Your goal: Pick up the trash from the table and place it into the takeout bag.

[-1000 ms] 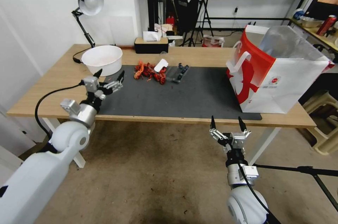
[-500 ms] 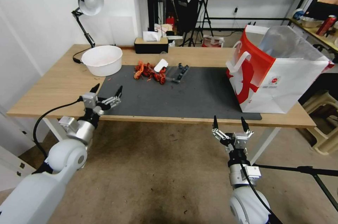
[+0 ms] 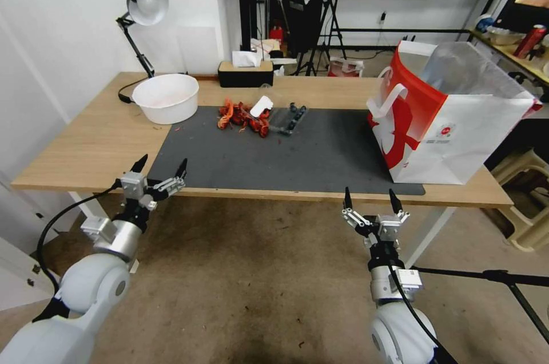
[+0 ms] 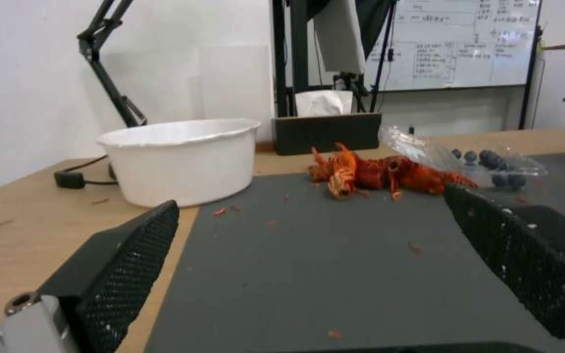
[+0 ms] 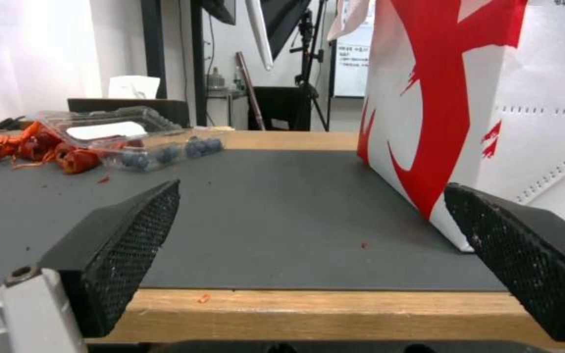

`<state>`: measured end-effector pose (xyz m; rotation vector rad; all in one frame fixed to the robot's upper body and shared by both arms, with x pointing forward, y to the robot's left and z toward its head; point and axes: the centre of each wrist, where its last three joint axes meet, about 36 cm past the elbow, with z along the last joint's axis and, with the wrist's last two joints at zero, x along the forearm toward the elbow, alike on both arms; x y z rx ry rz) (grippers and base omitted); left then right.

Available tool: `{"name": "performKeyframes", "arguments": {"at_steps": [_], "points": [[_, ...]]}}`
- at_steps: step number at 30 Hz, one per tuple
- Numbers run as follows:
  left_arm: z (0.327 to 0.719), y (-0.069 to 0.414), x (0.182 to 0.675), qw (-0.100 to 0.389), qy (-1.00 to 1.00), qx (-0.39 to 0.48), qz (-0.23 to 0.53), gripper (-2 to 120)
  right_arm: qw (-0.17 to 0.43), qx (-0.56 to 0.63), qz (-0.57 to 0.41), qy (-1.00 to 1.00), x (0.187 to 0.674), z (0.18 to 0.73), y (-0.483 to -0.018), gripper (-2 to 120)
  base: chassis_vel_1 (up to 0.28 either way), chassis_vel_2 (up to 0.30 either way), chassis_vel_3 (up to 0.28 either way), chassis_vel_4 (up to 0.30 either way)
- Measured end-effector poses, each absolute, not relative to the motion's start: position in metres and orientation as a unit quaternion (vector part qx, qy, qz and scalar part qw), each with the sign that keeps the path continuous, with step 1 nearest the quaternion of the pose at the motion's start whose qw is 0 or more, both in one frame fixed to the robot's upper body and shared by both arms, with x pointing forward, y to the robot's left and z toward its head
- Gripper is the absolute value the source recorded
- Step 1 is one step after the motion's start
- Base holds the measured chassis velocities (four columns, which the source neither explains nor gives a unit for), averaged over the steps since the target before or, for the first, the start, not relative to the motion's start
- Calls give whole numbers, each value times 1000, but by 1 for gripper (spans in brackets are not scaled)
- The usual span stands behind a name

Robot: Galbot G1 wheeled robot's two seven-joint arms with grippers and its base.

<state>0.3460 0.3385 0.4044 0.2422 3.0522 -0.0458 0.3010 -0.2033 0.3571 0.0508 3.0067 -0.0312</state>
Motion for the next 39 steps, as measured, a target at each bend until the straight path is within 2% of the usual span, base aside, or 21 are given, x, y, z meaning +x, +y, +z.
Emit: {"name": "performKeyframes", "arguments": {"at_steps": [12, 18, 39], "points": [[386, 335, 330, 32, 997, 68, -19, 100, 67, 16, -11, 998, 302, 357, -203, 100, 0, 0, 0, 0], [364, 333, 323, 21, 998, 60, -22, 100, 62, 13, -11, 998, 303, 352, -201, 100, 0, 0, 0, 0], [362, 331, 324, 23, 998, 60, -23, 100, 59, 10, -13, 998, 302, 351, -203, 100, 0, 0, 0, 0]]}}
